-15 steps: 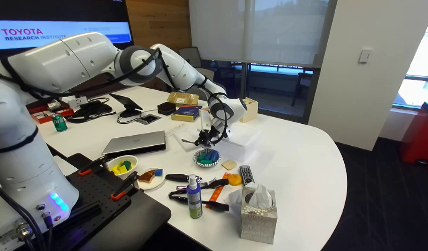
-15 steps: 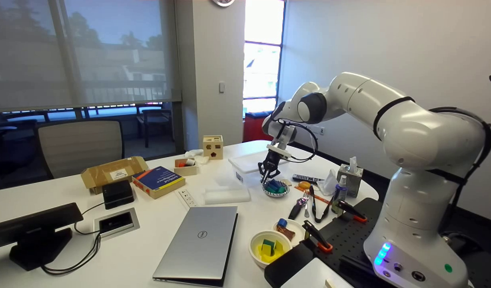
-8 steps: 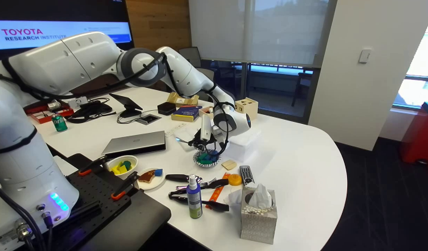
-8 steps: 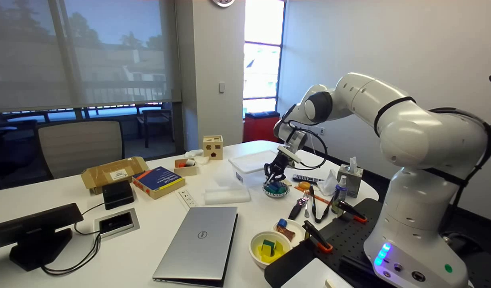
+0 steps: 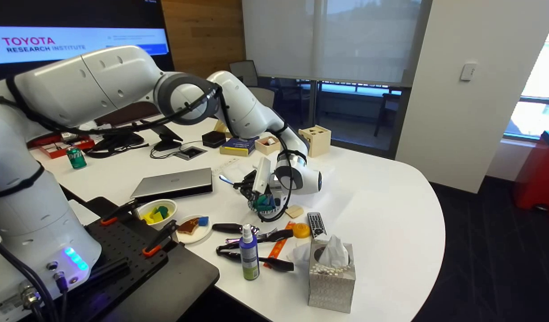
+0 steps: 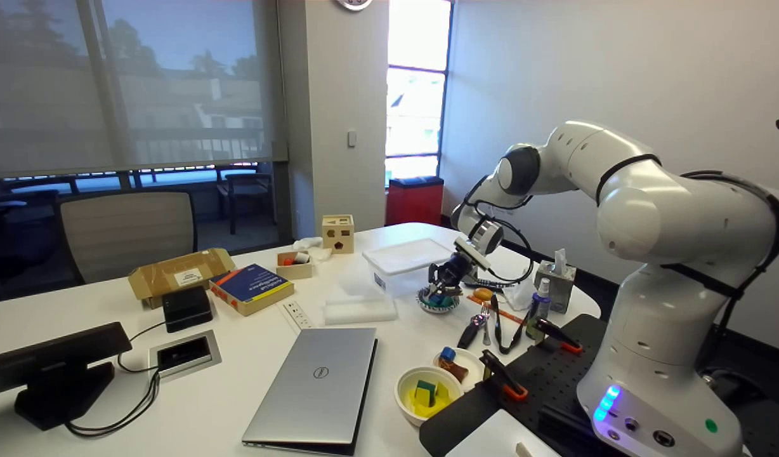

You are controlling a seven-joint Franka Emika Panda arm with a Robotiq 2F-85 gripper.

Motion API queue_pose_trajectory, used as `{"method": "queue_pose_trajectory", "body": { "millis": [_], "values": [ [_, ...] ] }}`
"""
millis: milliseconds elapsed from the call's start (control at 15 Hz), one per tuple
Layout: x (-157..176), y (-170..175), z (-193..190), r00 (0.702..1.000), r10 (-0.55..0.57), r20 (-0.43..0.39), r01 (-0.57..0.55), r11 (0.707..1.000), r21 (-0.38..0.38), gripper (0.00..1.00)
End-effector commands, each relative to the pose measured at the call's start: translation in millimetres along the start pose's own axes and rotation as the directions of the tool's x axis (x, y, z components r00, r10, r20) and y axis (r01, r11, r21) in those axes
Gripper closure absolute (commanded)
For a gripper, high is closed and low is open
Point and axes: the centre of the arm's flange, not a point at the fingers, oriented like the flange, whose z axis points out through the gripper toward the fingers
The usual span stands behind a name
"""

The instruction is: Use the silver spoon to push the blue block off the white plate

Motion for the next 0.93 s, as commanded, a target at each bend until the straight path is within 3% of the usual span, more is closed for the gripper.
{"method": "queue_pose_trajectory", "body": {
  "millis": [0, 467, 867],
  "values": [
    [7.0, 7.6, 6.0, 0.999, 0.011, 0.045, -0.013, 0.998, 0.054, 0.98],
    [11.5, 19.2, 4.3, 0.999, 0.049, 0.004, -0.05, 0.997, 0.054, 0.98],
    [6.2, 18.3, -23.5, 0.991, 0.055, -0.123, -0.051, 0.998, 0.033, 0.98]
  ]
}}
